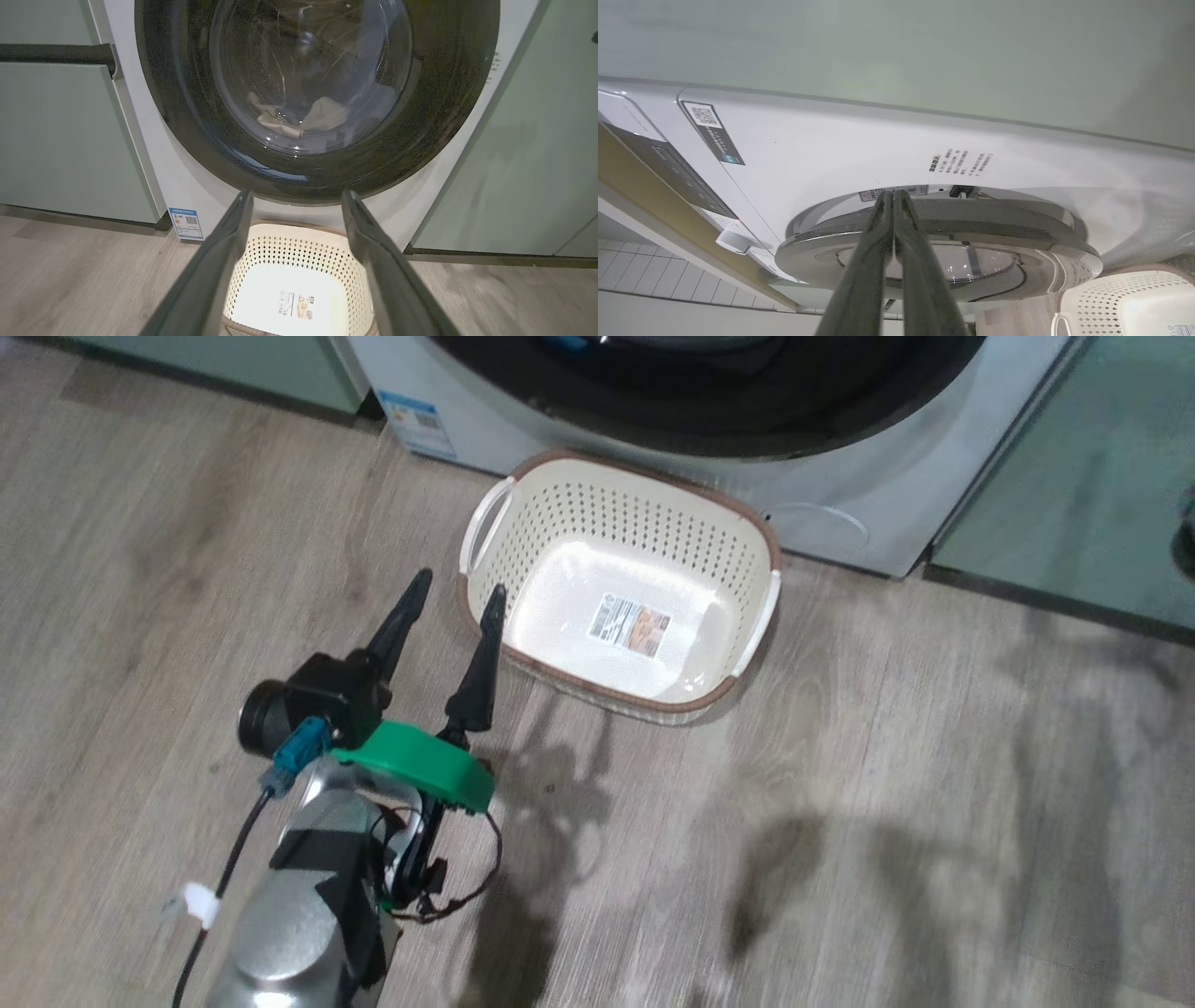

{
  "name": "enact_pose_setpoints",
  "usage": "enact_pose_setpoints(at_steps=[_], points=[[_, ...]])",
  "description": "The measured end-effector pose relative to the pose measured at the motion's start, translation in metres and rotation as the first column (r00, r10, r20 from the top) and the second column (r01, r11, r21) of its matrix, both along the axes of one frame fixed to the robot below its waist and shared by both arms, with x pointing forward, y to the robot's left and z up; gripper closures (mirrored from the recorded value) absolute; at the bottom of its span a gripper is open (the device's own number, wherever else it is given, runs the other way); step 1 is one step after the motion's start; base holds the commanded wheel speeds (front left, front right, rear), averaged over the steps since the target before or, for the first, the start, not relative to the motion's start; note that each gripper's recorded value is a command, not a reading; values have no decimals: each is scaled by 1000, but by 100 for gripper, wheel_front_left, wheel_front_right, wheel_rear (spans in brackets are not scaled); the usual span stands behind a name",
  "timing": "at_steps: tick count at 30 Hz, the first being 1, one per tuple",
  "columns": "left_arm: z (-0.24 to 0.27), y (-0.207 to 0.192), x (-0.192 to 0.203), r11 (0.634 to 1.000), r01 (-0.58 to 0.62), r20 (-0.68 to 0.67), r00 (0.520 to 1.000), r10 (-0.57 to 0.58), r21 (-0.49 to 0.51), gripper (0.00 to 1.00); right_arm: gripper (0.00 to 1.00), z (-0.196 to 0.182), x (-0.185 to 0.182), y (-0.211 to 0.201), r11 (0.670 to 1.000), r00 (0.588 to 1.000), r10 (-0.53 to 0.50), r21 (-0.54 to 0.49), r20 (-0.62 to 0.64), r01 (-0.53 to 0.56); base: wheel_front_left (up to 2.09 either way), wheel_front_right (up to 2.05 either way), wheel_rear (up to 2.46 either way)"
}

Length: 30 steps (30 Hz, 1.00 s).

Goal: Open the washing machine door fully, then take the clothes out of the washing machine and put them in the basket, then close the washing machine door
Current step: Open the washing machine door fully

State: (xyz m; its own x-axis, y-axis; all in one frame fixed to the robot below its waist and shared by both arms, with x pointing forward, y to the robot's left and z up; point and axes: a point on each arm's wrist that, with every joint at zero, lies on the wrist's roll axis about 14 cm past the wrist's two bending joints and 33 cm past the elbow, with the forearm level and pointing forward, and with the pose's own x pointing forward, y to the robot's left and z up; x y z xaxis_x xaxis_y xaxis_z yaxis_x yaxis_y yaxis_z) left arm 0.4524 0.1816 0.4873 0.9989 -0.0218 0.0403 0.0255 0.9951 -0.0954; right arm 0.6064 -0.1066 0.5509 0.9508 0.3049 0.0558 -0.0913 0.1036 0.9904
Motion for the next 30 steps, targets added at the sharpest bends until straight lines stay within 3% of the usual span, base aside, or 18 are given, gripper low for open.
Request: enact_pose_setpoints(at_steps=[9, 18, 30], points=[[-9, 2, 11, 1000, -6, -16, 1000, 6, -4, 0, 100, 9, 33, 26, 995, 995, 104, 6, 15, -104, 0, 0, 0], [-27, 5, 17, 1000, -19, -56, 998, 19, -6, 0, 100, -12, 55, 63, 966, 967, 251, -60, -33, -253, 0, 0, 0], [-40, 9, 31, 1000, -30, -75, 997, 30, 8, 0, 100, -29, 74, 79, 936, 939, 336, -88, -73, -341, 0, 0, 0]])
